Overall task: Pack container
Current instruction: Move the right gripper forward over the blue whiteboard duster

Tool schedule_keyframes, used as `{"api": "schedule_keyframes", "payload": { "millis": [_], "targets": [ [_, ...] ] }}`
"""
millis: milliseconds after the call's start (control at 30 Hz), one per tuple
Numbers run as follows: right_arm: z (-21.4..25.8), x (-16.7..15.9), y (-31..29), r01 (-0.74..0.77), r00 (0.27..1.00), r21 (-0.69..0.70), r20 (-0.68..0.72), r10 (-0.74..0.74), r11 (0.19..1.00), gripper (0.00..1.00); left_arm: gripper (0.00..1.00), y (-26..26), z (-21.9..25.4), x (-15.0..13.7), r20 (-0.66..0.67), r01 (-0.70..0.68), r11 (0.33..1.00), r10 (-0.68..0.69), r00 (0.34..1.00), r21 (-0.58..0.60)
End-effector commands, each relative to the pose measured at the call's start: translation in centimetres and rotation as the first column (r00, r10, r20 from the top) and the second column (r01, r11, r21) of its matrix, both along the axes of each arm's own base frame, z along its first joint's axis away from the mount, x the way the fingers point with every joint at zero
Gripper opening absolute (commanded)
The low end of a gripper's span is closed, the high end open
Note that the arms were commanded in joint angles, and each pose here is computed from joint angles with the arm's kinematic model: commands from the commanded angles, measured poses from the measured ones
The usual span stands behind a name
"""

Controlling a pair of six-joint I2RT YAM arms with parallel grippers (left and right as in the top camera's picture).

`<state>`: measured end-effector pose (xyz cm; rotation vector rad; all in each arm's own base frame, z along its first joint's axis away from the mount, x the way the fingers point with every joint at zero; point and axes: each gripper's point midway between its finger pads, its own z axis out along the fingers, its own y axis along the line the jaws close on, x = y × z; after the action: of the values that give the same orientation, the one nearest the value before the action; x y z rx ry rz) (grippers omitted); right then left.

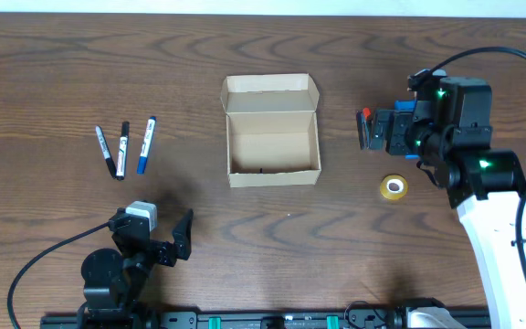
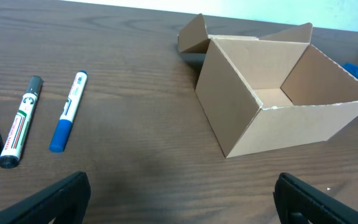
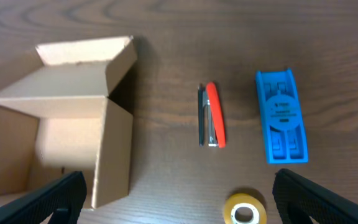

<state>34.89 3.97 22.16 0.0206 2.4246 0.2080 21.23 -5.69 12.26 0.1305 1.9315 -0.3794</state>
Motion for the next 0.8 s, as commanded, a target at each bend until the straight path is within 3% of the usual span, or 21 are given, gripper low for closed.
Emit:
{"api": "schedule_keyframes", "payload": {
  "millis": [0, 167, 300, 633, 767],
  "targets": [
    [-0.3, 0.5, -0.3, -0.020, 1.000, -0.030, -0.018, 0.019, 0.999, 0.99, 0.95, 0.0, -0.8, 0.0, -0.017, -0.004, 1.000, 0.004, 1.000, -0.008],
    [-2.8, 0.1, -0.6, -0.048, 0.993, -0.069, -0.114, 0.040, 0.996, 0.99, 0.95, 0.0, -0.8, 0.0, -0.017, -0.004, 1.000, 0.004, 1.000, -0.008],
    [-4.6, 0.4, -2.2, -0.002, 0.986, -0.147, -0.168, -0.023, 0.989, 0.99, 0.95, 0.0, -0.8, 0.0, -0.017, -0.003, 1.000, 0.003, 1.000, -0.009],
    [-8.0, 3.9, -4.4, 0.062, 0.980, -0.217, -0.172, -0.100, 0.974, 0.99, 0.95, 0.0, -0.8, 0.0, -0.017, -0.004, 1.000, 0.004, 1.000, -0.008],
    [-8.8, 6.6, -6.1, 0.106, 0.985, -0.213, -0.112, -0.132, 0.971, 0.99, 0.95, 0.0, -0.8, 0.0, -0.017, -0.004, 1.000, 0.004, 1.000, -0.008]
  ]
}}
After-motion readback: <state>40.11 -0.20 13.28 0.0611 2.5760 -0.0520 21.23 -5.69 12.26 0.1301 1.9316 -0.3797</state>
